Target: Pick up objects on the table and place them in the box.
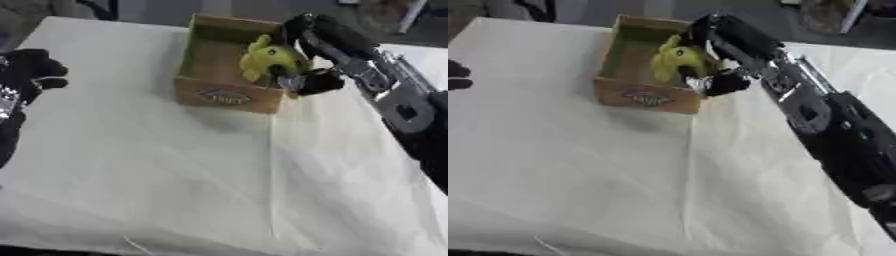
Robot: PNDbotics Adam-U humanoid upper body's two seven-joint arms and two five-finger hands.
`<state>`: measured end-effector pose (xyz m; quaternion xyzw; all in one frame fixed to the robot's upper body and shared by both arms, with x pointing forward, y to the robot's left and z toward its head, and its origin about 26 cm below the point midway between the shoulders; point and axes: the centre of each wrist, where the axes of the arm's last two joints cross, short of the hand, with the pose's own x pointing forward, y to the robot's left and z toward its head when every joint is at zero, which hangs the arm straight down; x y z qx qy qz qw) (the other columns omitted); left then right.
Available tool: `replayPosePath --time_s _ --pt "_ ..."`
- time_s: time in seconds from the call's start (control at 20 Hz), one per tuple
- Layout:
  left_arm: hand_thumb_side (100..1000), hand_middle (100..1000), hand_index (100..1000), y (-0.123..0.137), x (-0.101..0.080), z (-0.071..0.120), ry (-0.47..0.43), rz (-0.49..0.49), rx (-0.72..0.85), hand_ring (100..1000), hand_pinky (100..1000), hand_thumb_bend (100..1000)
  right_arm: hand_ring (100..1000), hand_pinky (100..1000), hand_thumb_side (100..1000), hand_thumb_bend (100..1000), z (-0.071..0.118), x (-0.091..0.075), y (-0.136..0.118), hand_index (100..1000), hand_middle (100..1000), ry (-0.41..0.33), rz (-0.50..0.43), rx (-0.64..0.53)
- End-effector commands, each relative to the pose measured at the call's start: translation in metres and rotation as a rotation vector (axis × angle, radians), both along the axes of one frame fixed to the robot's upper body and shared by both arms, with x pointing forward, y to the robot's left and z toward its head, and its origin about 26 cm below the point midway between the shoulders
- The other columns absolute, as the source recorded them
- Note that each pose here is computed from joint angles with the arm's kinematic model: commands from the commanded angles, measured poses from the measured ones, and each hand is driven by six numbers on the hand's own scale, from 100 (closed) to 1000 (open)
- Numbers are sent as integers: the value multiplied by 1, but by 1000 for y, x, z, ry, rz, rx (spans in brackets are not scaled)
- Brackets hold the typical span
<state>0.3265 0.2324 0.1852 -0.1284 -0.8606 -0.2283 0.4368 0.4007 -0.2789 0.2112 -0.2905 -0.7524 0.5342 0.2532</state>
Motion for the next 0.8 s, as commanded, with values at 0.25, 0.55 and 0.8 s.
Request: replayPosePath --time_s 0.25,0.55,0.8 --pt "591 648 772 -22 -3 24 -76 -132 30 747 767 315 491 241 234 100 5 23 -45 628 442 -11 -202 51" --pt "588 648 772 -29 -5 31 -99 -172 40 747 766 316 534 302 233 100 -15 40 -70 649 467 43 -317 78" --pt "586 648 772 -32 -6 34 -111 -191 43 747 766 317 648 456 244 100 -31 49 -82 710 559 71 -376 78"
